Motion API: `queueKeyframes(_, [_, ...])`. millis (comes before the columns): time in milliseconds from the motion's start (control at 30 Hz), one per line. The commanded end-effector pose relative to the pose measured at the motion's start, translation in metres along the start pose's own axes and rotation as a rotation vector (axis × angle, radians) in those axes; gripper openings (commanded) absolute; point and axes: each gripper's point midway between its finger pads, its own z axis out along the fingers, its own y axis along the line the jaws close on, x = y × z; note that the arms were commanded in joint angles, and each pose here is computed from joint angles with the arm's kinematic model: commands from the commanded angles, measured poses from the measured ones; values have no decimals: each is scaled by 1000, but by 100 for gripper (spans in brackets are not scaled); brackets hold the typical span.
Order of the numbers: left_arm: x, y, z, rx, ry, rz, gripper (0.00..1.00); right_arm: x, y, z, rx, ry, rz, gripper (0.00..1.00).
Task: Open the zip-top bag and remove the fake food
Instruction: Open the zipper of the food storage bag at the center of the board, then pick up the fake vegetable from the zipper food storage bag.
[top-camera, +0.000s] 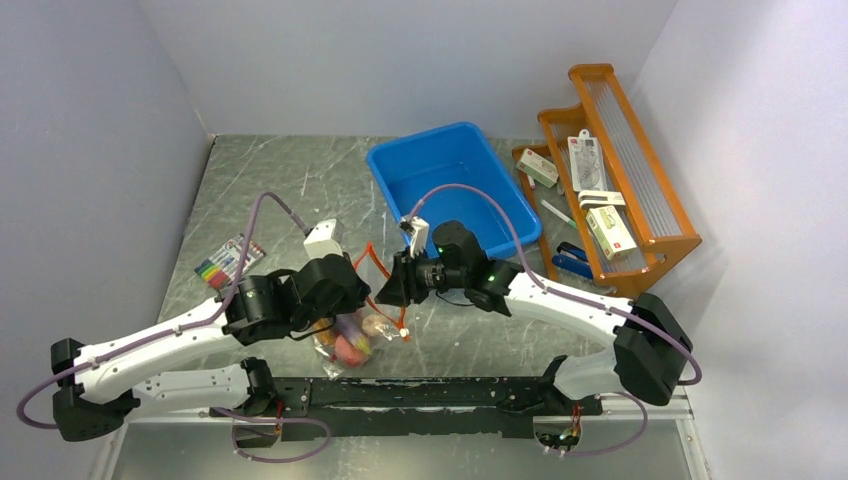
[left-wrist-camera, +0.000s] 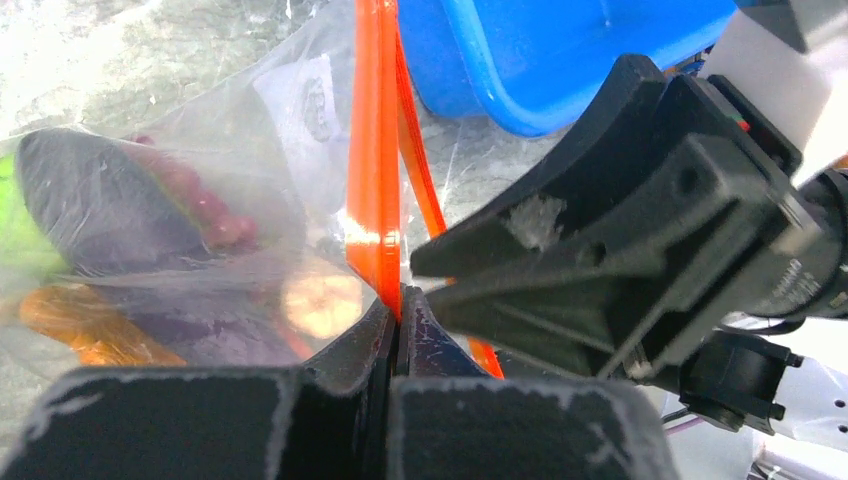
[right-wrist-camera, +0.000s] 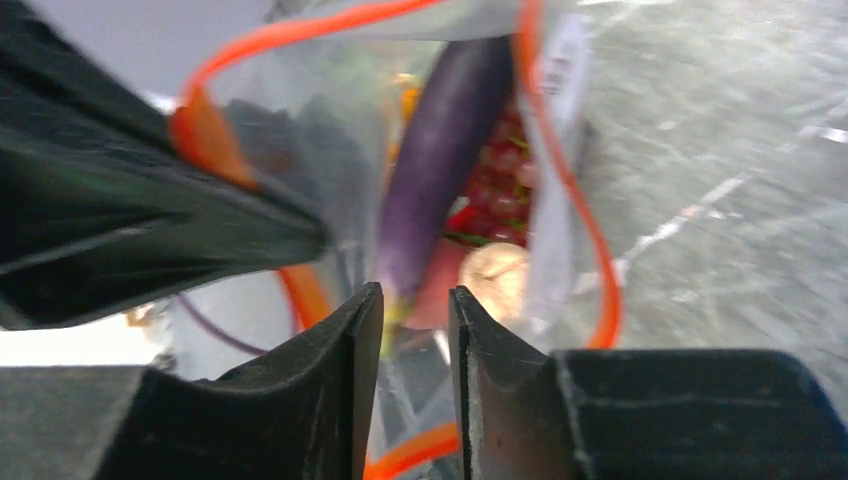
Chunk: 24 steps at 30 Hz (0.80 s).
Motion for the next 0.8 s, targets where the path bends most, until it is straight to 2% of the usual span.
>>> queueKeyframes(0, [-1, -13, 4, 28, 7, 4, 7, 0, 37, 5, -193, 17, -47, 27])
queueKeyframes(200, [-2, -29, 7, 76, 14, 8, 7, 36, -8, 34, -37, 178, 25, 26])
queueKeyframes(267, [-2, -30, 6, 82, 14, 8, 7, 42, -42, 38, 139, 196, 36, 27])
queueKeyframes(367, [-4, -23, 2, 52, 9, -11, 7, 33, -87, 19, 432, 151, 7, 30])
queueKeyframes(467, [-6, -11, -2, 22, -7, -21, 7, 14, -98, -4, 547, 61, -23, 33])
queueKeyframes(600, [-9, -9, -6, 40, -25, -30, 7, 6, -80, -6, 453, 27, -59, 37])
queueKeyframes(767, [-7, -18, -6, 90, -10, -12, 12, 11, -29, 12, 161, 59, -3, 37])
